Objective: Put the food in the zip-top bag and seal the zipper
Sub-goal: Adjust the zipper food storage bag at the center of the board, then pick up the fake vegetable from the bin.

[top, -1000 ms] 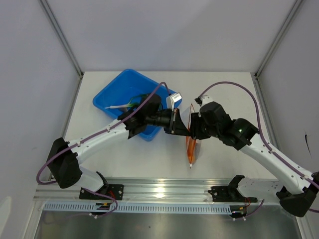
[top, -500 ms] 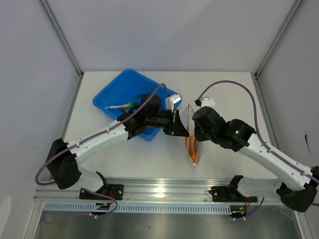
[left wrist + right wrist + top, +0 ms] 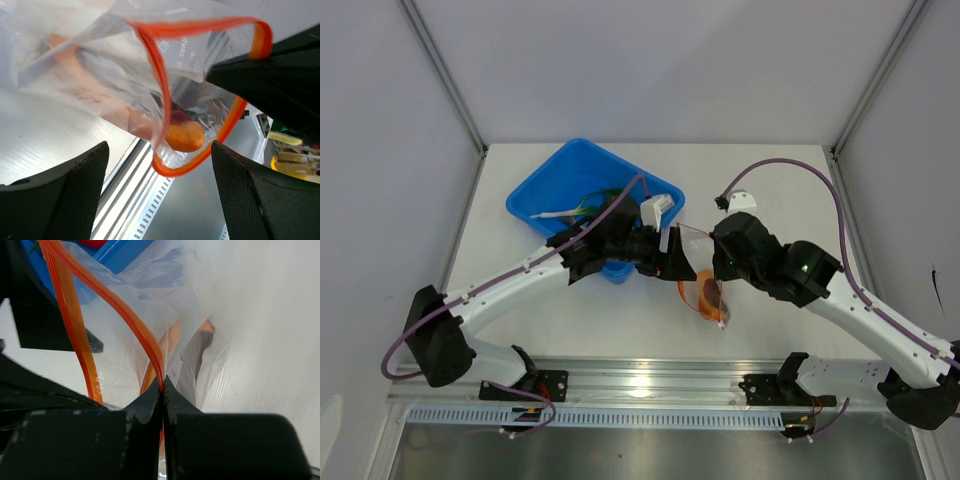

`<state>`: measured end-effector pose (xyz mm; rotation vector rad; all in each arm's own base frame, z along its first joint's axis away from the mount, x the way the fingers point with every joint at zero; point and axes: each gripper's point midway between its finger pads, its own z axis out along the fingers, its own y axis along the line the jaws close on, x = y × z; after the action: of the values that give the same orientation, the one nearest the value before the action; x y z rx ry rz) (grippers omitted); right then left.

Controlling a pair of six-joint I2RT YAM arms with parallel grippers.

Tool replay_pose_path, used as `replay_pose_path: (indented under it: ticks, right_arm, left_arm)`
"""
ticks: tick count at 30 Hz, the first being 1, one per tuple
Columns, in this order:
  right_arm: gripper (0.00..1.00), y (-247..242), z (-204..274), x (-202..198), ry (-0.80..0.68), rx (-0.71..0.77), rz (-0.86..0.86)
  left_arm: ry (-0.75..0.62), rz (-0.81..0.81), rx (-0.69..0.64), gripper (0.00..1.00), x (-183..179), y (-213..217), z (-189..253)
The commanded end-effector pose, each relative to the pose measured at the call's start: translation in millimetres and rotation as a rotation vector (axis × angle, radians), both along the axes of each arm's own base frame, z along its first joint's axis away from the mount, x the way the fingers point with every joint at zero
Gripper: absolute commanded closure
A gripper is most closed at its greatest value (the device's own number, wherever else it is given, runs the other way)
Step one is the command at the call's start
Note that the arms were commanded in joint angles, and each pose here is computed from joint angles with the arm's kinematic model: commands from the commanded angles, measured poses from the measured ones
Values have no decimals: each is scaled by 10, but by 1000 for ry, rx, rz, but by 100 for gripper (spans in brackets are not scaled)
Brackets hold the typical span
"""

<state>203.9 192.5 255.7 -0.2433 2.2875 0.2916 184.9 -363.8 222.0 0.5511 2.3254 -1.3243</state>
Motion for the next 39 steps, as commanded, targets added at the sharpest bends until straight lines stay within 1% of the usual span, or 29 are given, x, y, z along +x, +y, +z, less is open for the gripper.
replay_pose_path:
  ticks: [1,2,4,5,7,9,10,11,14,15,16,18,19,20,22,23,24,25,26,28,29,31,32,34,35,36,37,38,39]
  right_arm:
    - [100,12,116,104,-55,22,-12]
    - [100,-5,104,115,-54,20,-17]
    - [100,-26,96,133,-55,16,-26]
    - [100,-44,98,142,-56,16,-34]
    - [100,-90,99,152,-61,5,-53]
    - [100,-122,116,144,-66,8,-58]
    - [100,-131,119,145,-68,10,-62]
    - [100,-147,124,137,-69,11,-64]
    - [100,-228,165,128,-77,8,-85]
    - [100,-239,175,119,-78,8,-85]
    - [100,-250,217,116,-87,19,-86]
    - [100,-239,223,111,-86,27,-80]
    - [100,-238,234,115,-88,32,-78]
    - [100,-218,231,110,-83,34,-69]
    - [100,-167,248,112,-85,50,-52]
    - [100,-145,240,108,-82,55,-42]
    - [100,-120,255,119,-87,66,-39]
    - [100,-100,247,118,-84,71,-33]
    - [100,-71,227,117,-79,72,-24]
    - [100,-32,217,123,-78,79,-14]
    - [100,-6,205,126,-75,82,-8]
    - [100,24,200,112,-70,91,3]
    - [100,30,202,109,-71,95,5]
    - [100,38,182,104,-68,93,10]
    - [100,37,176,102,-66,94,11]
    - [100,26,166,101,-67,89,12]
    - [100,21,169,103,-67,88,12]
    - [100,12,156,108,-65,82,11]
    - [100,5,162,115,-68,83,8]
  left_arm:
    - [-150,63,-24,15,62,197,386]
    - [-181,83,-43,15,40,278,516]
    - [-217,166,-29,15,120,440,565]
    - [-249,197,-48,15,92,557,699]
    - [-259,269,-36,17,152,733,700]
    - [-266,348,-21,23,249,953,693]
    - [-253,372,-7,23,295,1021,664]
    - [-235,383,9,26,331,1074,614]
    - [-155,465,89,29,564,1311,391]
    - [-134,509,114,30,673,1433,392]
    - [-99,529,153,32,769,1478,272]
    - [-99,617,182,32,1010,1647,276]
    - [-63,630,205,32,1126,1668,159]
    - [-62,640,185,32,1240,1667,269]
    - [29,666,200,32,1387,1732,143]
    - [50,672,205,32,1581,1694,181]
    - [101,696,239,30,1626,1743,91]
    - [111,712,261,27,1716,1753,28]
    - [105,735,277,21,1914,1741,23]
    - [142,786,336,15,2055,1811,-125]
    - [147,818,347,14,2249,1826,-132]
    - [193,862,389,14,2374,1883,-273]
    - [209,887,412,14,2528,1901,-263]
    - [234,925,482,14,2627,1972,-402]
    - [214,943,469,14,2730,1970,-237]
    - [265,953,504,14,2774,1970,-444]
    - [280,971,518,14,2800,1991,-486]
    - [262,1016,530,14,2880,2052,-442]
    - [300,1051,541,15,2885,2072,-540]
